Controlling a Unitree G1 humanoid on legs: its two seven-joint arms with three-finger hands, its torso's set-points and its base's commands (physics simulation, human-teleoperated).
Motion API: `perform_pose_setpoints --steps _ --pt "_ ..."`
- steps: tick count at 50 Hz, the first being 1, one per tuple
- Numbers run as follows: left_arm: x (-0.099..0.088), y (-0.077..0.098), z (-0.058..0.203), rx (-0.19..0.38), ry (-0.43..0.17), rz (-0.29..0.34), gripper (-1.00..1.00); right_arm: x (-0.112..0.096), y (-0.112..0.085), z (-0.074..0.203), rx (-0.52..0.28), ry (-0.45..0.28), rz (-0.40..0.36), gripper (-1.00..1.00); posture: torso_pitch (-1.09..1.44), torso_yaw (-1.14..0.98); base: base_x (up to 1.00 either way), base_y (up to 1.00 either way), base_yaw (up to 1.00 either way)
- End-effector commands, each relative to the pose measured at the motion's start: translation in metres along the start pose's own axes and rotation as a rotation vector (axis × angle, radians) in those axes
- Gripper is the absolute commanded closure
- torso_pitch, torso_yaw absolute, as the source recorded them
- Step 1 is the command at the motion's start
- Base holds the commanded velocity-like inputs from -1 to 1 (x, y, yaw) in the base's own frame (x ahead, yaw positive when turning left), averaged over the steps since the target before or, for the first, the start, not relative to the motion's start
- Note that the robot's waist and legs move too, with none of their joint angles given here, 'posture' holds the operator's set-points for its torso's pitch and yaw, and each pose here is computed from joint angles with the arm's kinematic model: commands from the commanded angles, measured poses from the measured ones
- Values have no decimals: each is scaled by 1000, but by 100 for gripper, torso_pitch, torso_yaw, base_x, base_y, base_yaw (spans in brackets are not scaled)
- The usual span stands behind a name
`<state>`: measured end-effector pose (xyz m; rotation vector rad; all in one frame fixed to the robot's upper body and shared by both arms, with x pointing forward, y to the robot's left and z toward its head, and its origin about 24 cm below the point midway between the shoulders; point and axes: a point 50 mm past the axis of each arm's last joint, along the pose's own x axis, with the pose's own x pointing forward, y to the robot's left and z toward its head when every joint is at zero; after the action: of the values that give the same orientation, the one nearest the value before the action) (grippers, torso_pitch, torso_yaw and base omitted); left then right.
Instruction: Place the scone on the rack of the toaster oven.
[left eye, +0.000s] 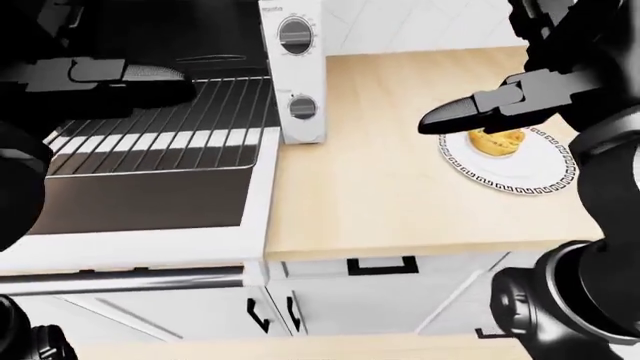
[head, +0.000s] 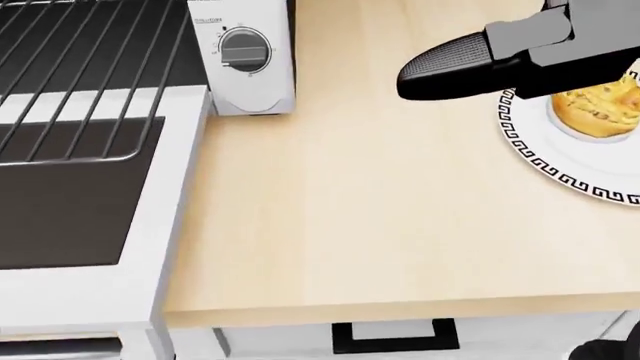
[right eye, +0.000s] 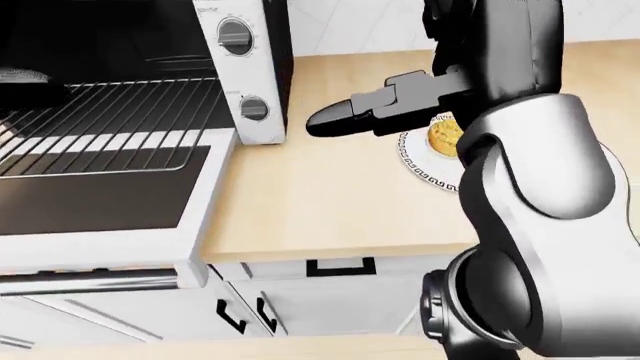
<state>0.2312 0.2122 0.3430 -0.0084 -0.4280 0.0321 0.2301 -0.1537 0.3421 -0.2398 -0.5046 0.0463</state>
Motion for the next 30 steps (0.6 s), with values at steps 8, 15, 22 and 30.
perform_pose_setpoints --steps 8,15,22,30 --pt "-6 7 24 -6 -118 40 -100 -4 -12 7 -73 -1 -26 -100 0 0 0 0 0" --pt "-7 8 27 -6 -122 43 -100 -5 -25 -21 -158 176 -35 -100 0 0 0 0 0" --pt "-8 8 26 -6 -122 44 -100 11 -39 -46 -223 314 -8 -100 0 0 0 0 0" --pt "-7 8 29 -7 -126 43 -100 17 -72 -71 -260 426 -33 -100 0 0 0 0 0"
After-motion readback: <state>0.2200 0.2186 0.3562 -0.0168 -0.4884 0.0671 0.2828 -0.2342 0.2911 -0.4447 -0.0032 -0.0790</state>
